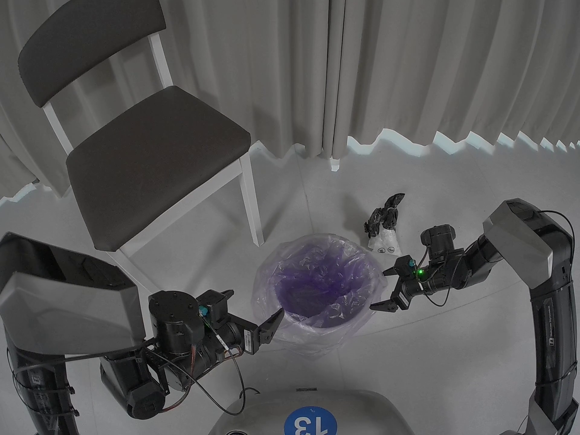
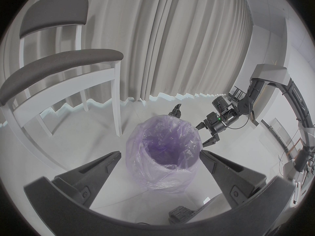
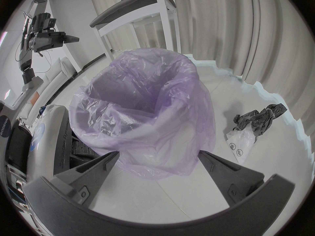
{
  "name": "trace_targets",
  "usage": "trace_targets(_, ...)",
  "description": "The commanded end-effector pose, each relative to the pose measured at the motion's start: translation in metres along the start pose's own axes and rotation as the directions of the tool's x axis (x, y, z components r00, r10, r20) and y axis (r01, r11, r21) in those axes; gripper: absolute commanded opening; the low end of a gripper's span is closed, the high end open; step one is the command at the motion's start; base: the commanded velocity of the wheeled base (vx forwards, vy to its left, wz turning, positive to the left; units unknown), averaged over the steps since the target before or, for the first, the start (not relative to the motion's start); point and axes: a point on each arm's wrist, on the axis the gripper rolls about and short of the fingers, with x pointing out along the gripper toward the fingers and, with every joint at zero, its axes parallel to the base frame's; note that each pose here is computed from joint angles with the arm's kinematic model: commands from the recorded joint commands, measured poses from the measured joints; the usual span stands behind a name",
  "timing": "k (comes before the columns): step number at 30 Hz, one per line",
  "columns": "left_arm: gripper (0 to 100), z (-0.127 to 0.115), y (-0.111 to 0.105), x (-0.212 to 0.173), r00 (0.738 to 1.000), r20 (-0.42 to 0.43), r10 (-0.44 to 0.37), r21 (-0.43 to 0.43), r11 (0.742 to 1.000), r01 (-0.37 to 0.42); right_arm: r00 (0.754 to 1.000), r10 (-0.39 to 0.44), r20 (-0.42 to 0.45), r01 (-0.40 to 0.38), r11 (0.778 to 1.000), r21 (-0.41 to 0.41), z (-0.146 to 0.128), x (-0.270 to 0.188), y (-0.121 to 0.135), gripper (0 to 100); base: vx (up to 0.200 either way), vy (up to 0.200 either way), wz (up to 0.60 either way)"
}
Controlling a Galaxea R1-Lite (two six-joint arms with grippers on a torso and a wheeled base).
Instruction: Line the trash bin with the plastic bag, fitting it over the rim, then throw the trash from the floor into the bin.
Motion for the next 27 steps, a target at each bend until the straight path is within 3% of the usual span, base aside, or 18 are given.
trace_targets(1,100,0.0011,-0.0001,0.0004,1.0,0.013,-0.001,-0.002,1.0,0.001,1.0,0.012,-0.002,-0.012,1.0,0.003,-0.0033,0.0044,0.0016,0,0.0,0.0,0.0)
trace_targets(27,100,0.0016,-0.0011,0.0002,1.0,0.015,-0.004,-0.001,1.0,0.004,1.0,0.028,-0.007,-0.027,0.999,0.042,-0.0077,0.0063,-0.0022,0,0.0,0.0,0.0)
